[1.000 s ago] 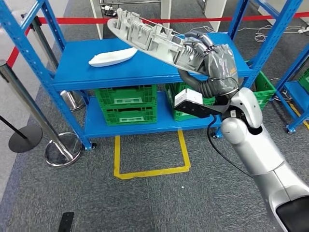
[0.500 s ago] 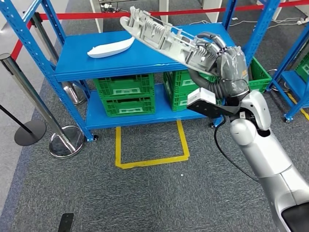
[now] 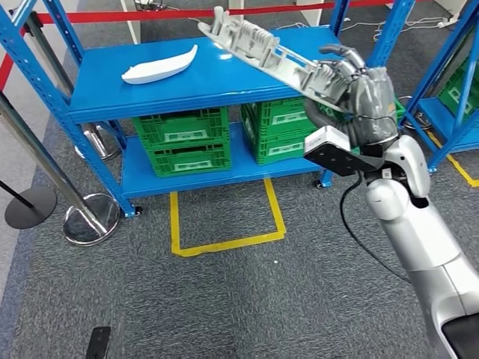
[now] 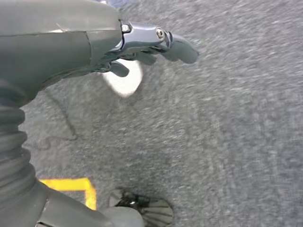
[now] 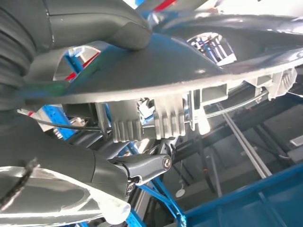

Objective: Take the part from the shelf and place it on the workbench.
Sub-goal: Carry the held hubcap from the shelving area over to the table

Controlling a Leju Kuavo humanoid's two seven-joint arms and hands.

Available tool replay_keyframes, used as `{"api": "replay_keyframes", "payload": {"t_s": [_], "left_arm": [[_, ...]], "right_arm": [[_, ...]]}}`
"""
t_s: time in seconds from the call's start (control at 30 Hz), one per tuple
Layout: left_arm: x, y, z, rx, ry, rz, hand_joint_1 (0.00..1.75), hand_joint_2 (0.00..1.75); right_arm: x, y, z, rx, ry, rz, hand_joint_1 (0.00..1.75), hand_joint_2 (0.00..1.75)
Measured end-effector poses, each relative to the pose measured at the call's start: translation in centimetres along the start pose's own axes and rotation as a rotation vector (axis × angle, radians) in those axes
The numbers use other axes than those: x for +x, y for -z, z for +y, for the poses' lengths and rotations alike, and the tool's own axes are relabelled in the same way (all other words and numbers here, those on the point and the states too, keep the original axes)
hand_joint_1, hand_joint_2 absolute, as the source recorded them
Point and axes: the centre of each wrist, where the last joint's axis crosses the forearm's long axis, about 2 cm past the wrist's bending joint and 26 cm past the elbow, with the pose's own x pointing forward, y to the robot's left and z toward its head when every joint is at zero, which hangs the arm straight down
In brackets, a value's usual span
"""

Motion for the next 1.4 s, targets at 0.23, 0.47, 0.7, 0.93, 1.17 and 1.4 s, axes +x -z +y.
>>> {"api": "replay_keyframes", "payload": {"t_s": [0.23,0.47,0.7,0.93,1.17,1.4], "left_arm": [[0.9,0.3,-0.4,-0.012,0.003,-0.013,0.0,1.75],[1.4,0.4,-0.6,-0.038,0.047,-0.017,0.0,1.75],[1.3,0.2,-0.9,-0.061,0.083,-0.023,0.0,1.75],[1.8,0.6,-0.7,-0.069,0.12,-0.025,0.0,1.75],[2.4,0.8,-0.8,-0.076,0.133,-0.046,0.0,1.75],[3.7,0.9,-1.6,-0.095,0.1,-0.088,0.0,1.75]], "right_arm": [[-0.8,-0.4,-0.7,0.017,-0.023,0.014,1.75,1.75],[-1.0,-0.3,-1.5,0.013,-0.036,0.016,1.75,1.75],[-0.8,-0.9,-1.4,0.01,-0.032,0.016,1.75,1.75],[-0.5,-0.9,-1.5,0.004,-0.049,0.012,1.75,1.75],[0.0,-0.7,-1.5,0.009,-0.051,-0.003,1.75,1.75],[0.7,0.6,-1.7,0.019,-0.055,-0.037,1.75,1.75]]}}
